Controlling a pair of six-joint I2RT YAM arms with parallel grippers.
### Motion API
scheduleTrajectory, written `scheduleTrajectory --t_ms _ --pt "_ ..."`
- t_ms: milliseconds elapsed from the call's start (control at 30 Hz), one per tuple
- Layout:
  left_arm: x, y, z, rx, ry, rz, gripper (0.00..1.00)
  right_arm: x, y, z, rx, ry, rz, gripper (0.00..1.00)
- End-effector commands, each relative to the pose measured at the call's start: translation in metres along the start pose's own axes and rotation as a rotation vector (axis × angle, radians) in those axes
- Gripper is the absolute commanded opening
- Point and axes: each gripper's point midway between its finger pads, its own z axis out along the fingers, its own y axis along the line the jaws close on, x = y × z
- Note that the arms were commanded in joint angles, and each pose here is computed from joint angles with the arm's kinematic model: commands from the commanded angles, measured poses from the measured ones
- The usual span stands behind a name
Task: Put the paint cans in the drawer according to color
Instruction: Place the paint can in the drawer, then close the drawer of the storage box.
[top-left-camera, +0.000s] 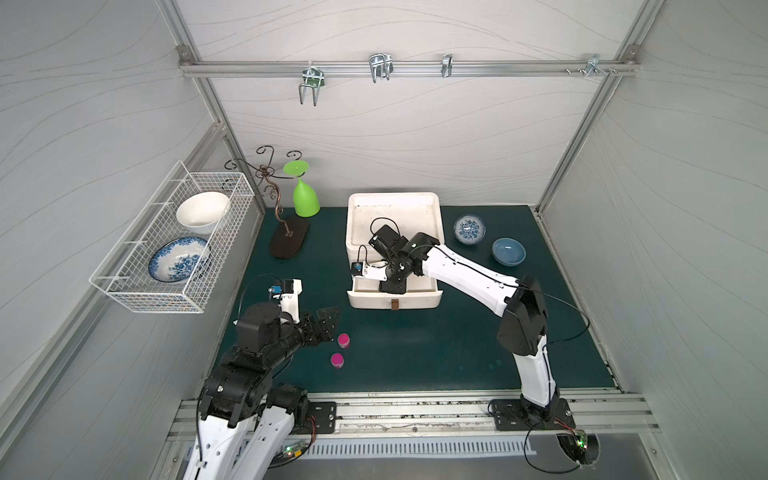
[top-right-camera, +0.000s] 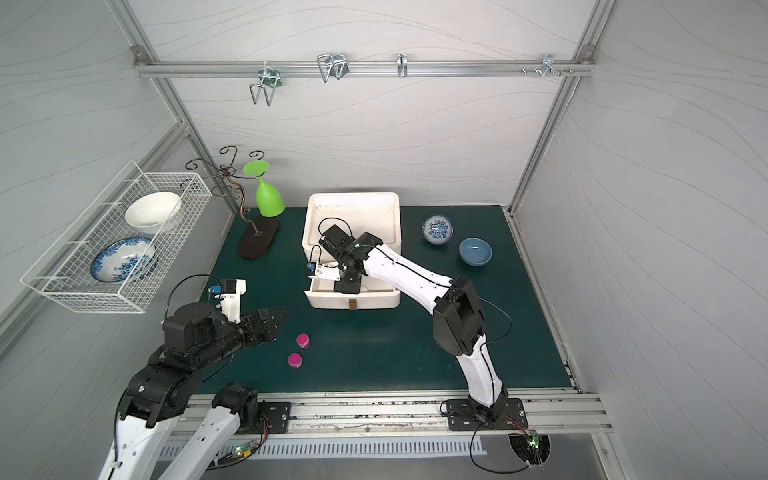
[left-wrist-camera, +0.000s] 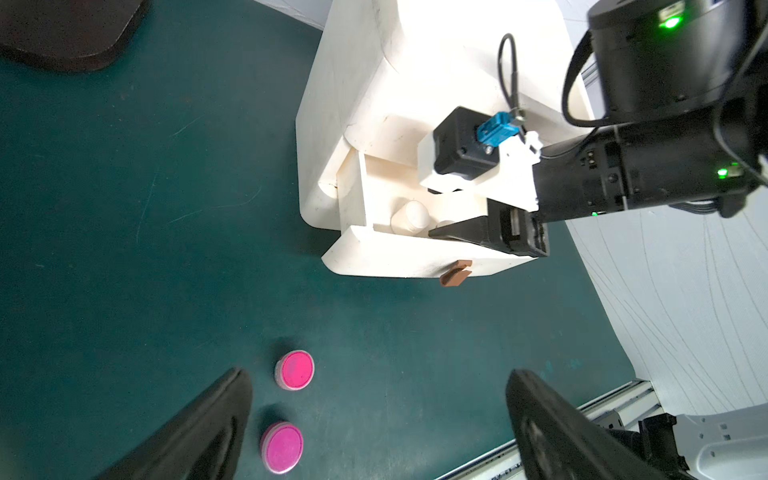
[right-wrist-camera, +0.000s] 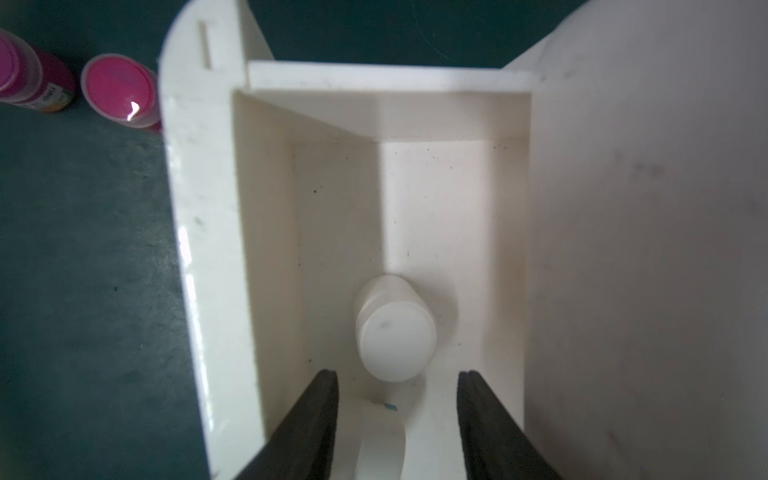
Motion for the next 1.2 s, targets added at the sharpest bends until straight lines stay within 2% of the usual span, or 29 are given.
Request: scheduleTrajectory --t_ms 0,33,67,100,133,300,367,433,500,633,700,833,967,1167 --pt "-0.02 -0.006 0.003 0.006 -0.044 0.02 0.99 -0.003 -0.003 -0.054 0.08 -0.034 0.027 0.51" --pt "-0.024 -0.007 0.005 0.003 -0.044 0.017 0.99 -0.002 -0.003 -0.063 0.104 -0.047 0.047 0.52" --pt "-0.03 -0.009 0.005 0.004 -0.051 0.015 1.0 -0.002 -0.003 -0.072 0.127 -0.059 0.066 0.61" --pt "-0.037 -0.011 0.006 0.003 -0.056 0.01 1.0 -0.003 -0.003 -0.084 0.169 -0.08 0.091 0.85" --pt "-0.047 -0.015 0.007 0.003 -0.071 0.009 1.0 -0.004 -0.002 -0.096 0.21 -0.105 0.118 0.99" --pt "-0.098 -0.023 0.021 -0.043 -0.109 -0.01 1.0 0.003 0.015 -0.154 0.402 -0.254 0.264 0.99" --pt "-0.116 -0.026 0.034 -0.063 -0.092 -0.019 1.0 0.014 0.02 -0.174 0.478 -0.325 0.372 0.99" --pt "-0.132 -0.027 0.051 -0.079 -0.067 -0.029 1.0 0.033 0.023 -0.19 0.517 -0.398 0.536 0.99" --pt "-0.147 -0.026 0.068 -0.092 -0.049 -0.034 0.93 0.057 0.028 -0.197 0.533 -0.44 0.697 0.99" --pt "-0.173 -0.026 0.106 -0.091 -0.005 -0.038 0.68 0.102 0.045 -0.198 0.528 -0.51 0.938 0.99" --pt "-0.185 -0.028 0.124 -0.081 0.007 -0.033 0.64 0.115 0.053 -0.202 0.506 -0.593 1.032 0.99" --pt "-0.203 -0.028 0.154 -0.095 0.028 -0.007 0.63 0.128 0.072 -0.194 0.432 -0.709 1.088 0.99" --pt "-0.204 -0.011 0.183 -0.163 0.071 0.023 0.62 0.136 0.085 -0.175 0.401 -0.697 1.122 0.99" --pt "-0.194 -0.002 0.215 -0.177 0.113 0.024 0.53 0.118 0.1 -0.144 0.377 -0.669 1.101 0.99"
